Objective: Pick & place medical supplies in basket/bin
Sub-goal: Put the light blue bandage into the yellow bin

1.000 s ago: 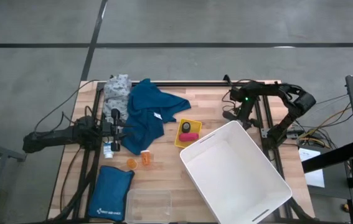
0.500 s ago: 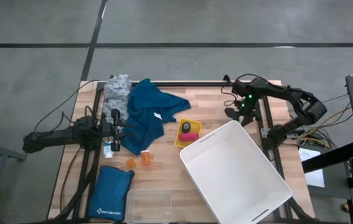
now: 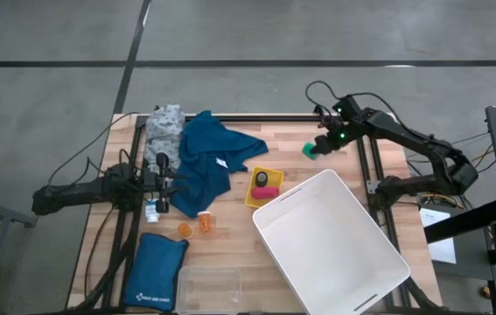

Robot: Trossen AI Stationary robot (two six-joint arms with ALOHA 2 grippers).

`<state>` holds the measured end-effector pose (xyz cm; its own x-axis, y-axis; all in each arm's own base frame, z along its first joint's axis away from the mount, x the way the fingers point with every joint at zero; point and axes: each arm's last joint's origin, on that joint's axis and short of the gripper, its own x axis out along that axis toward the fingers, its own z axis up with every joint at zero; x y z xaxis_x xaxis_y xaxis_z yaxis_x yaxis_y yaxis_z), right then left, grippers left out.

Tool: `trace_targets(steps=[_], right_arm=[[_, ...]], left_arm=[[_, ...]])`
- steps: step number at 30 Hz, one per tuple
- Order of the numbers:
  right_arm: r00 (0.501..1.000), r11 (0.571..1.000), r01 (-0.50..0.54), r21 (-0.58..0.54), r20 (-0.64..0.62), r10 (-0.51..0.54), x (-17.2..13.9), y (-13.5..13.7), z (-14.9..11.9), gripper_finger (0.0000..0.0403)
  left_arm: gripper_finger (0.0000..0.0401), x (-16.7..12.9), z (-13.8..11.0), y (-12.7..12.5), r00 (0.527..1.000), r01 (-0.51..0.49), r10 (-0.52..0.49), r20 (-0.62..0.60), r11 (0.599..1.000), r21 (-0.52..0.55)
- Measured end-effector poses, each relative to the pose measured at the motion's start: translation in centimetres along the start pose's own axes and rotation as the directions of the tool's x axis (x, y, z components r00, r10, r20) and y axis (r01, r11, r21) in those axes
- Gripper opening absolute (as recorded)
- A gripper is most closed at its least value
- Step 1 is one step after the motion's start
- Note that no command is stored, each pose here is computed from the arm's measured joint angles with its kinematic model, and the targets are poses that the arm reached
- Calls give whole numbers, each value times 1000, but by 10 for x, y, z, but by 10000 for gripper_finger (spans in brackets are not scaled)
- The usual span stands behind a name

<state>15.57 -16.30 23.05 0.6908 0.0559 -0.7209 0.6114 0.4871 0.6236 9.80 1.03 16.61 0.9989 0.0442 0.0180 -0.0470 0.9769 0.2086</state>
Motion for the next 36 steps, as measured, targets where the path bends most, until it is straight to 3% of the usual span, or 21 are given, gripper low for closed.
trace_targets(steps=[5, 19, 36], right_arm=[[996, 995, -59, -86, 63, 65, -9, 9, 2, 189], [992, 993, -93, 68, 86, 87, -19, 15, -2, 189], [992, 995, -91, 49, 89, 87, -19, 15, -2, 189]], left_arm=[[118, 0, 0, 0, 1000, 0, 0, 0, 1000, 0], [118, 0, 0, 0, 1000, 0, 0, 0, 1000, 0], [118, 0, 0, 0, 1000, 0, 0, -1, 1000, 0]])
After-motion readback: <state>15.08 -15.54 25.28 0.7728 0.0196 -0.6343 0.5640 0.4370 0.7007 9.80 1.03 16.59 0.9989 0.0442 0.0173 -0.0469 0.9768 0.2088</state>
